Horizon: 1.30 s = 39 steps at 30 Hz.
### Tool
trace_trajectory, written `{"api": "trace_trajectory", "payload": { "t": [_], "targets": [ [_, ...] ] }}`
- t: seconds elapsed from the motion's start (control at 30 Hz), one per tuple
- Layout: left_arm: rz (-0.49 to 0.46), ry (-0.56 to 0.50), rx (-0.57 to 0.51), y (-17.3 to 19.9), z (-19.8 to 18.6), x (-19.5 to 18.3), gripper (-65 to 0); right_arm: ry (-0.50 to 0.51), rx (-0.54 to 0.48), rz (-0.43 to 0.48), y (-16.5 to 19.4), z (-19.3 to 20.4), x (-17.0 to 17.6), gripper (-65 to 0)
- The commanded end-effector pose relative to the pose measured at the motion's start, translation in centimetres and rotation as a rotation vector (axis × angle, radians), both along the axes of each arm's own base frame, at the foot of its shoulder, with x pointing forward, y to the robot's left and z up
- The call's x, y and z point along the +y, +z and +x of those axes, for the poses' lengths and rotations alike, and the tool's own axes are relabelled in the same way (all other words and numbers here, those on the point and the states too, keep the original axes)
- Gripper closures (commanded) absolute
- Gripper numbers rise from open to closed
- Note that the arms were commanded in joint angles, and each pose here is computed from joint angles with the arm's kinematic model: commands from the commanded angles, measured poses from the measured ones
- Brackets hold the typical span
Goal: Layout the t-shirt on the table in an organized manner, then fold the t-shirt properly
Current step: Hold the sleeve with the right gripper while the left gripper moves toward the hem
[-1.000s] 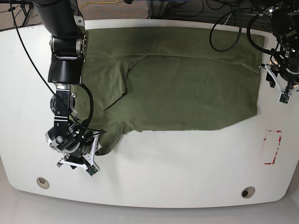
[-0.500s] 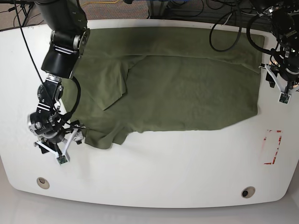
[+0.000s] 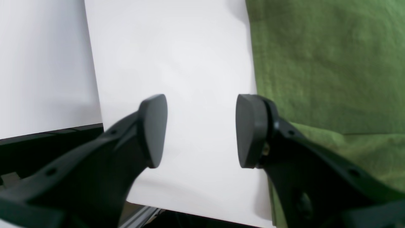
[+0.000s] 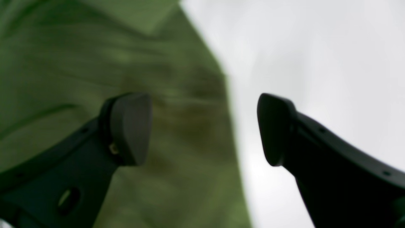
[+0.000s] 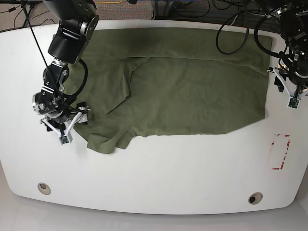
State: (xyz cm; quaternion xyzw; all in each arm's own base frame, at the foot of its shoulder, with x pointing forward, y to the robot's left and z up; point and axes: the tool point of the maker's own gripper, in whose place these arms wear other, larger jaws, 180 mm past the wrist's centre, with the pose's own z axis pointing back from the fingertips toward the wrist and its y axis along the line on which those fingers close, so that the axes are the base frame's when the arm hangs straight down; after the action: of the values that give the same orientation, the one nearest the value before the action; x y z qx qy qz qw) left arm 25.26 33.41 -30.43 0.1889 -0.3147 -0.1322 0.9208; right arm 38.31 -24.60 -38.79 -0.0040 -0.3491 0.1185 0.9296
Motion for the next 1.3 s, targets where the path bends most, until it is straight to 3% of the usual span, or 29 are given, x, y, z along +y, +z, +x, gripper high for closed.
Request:
{"api": "trace_trajectory", "payload": {
  "t": [0.0,0.23,0.7,1.27],
  "targets": [
    [0.020,-0.005,-0.062,1.8,1.2,0.4,-32.5,0.004,-0.029,0.085,-0.3,1.0,1.0,-49.5],
    [0.021,-0.009,-0.082,2.4,1.6,0.3,-32.8,-0.019,-0.049,0.191,-1.0,1.0,0.7,-49.5],
    [0.022,-0.007,-0.094,2.8,2.0,0.4,-32.6,-0.029,-0.087,0.134,1.0,1.7,-2.1,-49.5],
    [0.022,-0.006,-0.091,2.7,1.9,0.4,-32.6,-0.080,-0.060,0.243,-1.3,3.0,-2.9,-49.5]
  ]
}}
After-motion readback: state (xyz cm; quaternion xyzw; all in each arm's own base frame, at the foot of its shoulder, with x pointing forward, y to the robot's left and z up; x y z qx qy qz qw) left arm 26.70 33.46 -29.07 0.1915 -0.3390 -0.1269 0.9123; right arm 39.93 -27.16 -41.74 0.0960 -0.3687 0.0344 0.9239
